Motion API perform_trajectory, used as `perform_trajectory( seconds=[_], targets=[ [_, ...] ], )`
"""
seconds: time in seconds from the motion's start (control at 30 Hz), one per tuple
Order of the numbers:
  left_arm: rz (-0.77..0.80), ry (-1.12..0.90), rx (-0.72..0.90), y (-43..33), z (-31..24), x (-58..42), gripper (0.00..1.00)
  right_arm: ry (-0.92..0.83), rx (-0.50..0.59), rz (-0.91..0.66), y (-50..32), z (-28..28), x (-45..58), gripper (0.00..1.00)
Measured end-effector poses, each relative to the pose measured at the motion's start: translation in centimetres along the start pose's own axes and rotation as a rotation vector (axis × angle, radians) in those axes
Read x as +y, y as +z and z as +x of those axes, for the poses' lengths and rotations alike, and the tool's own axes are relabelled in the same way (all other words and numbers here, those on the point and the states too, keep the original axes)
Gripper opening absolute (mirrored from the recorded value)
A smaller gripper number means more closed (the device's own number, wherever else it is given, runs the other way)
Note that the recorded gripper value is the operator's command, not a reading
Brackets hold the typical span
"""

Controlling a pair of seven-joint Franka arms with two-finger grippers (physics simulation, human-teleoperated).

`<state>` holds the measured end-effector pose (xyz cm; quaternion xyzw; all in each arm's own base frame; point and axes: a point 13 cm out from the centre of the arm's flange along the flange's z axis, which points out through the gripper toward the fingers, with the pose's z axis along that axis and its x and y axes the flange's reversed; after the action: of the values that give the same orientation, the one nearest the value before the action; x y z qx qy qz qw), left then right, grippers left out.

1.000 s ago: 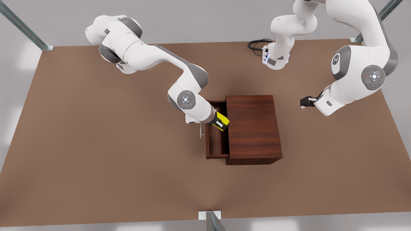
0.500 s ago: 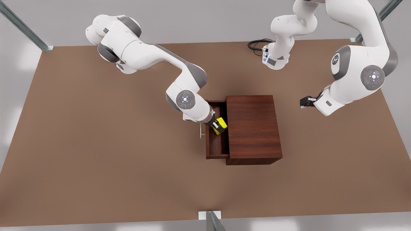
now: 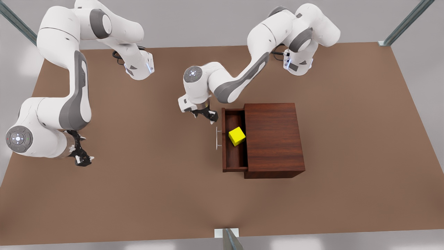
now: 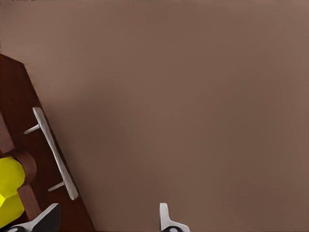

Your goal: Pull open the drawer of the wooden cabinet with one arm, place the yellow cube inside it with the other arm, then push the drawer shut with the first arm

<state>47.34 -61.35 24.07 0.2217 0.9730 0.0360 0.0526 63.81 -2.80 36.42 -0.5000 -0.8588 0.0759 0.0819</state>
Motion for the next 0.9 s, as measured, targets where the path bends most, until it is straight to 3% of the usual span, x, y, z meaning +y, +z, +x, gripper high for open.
perform_trajectory(
  seconds=[0.13,0.23,0.43,0.9],
  targets=[
    [-0.005,-0.184,-0.106,5.4,-3.4,0.4,1.00,-0.199,0.060,0.074,2.2,1.0,-2.0,1.00],
    [0.025,-0.301,-0.170,6.4,-5.1,0.4,1.00,-0.294,0.126,0.106,4.6,3.9,-9.8,1.00],
    [0.028,-0.448,-0.225,7.1,-5.7,0.4,1.00,-0.481,0.107,0.049,4.9,4.0,-10.3,1.00],
    [-0.089,-0.639,-0.170,8.8,-3.5,4.4,1.00,-0.745,0.078,0.006,4.6,3.1,-9.1,1.00]
  ],
)
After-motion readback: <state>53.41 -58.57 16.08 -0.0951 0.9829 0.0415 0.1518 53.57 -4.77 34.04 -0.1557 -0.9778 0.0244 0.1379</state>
